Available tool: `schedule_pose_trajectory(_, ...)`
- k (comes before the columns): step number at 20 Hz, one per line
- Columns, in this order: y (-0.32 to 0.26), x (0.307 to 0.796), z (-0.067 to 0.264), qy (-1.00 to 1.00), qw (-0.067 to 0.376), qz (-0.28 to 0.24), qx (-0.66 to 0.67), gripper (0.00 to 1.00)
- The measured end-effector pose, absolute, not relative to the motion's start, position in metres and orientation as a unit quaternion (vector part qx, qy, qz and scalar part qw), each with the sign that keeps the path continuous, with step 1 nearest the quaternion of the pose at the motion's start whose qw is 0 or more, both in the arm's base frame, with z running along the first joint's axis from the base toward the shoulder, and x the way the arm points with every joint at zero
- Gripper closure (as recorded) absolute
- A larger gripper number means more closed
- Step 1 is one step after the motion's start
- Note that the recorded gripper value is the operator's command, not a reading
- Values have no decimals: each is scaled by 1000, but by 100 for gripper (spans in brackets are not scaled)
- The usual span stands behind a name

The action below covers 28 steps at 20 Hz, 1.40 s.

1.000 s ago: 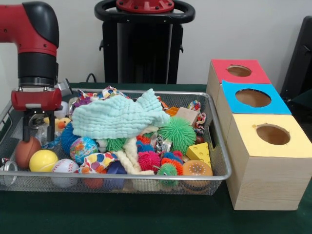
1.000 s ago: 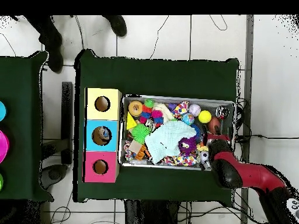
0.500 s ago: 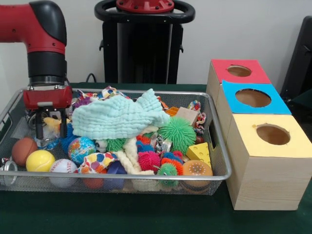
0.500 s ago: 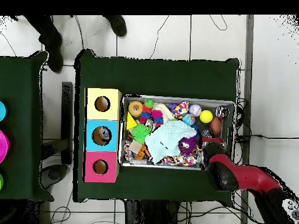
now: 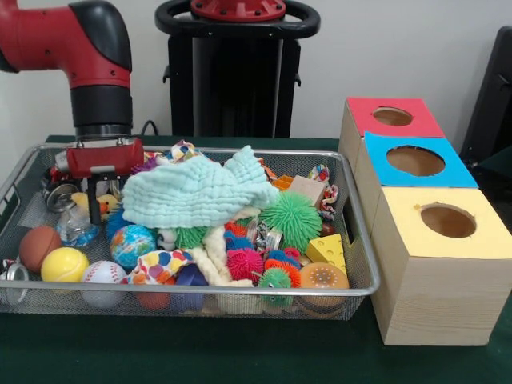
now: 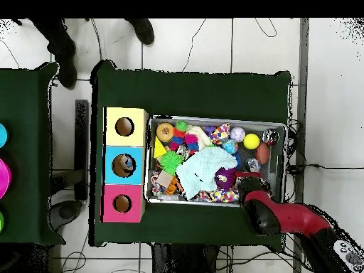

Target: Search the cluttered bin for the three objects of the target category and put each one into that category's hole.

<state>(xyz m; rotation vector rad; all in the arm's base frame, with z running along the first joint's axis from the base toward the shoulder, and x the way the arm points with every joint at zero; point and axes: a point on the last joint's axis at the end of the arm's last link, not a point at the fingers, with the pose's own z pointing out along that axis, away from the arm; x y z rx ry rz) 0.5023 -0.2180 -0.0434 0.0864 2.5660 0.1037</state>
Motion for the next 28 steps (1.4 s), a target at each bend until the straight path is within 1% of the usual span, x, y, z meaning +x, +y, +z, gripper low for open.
schedule_pose_trajectory(2,-216,500,-45,961,274,33,29,0)
schedule_pose_trajectory(3,-214,497,-48,964,263,23,22,0)
schedule_pose_trajectory(6,-215,497,-48,966,258,5,9,0)
schedule_pose_trajectory(12,-226,502,-39,963,268,-24,-9,0)
schedule_pose_trajectory(16,-236,504,-33,961,275,-28,-3,0)
schedule_pose_trajectory(19,-255,506,-24,957,287,-27,18,0)
schedule_pose_trajectory(28,-277,503,-14,958,283,-37,34,0)
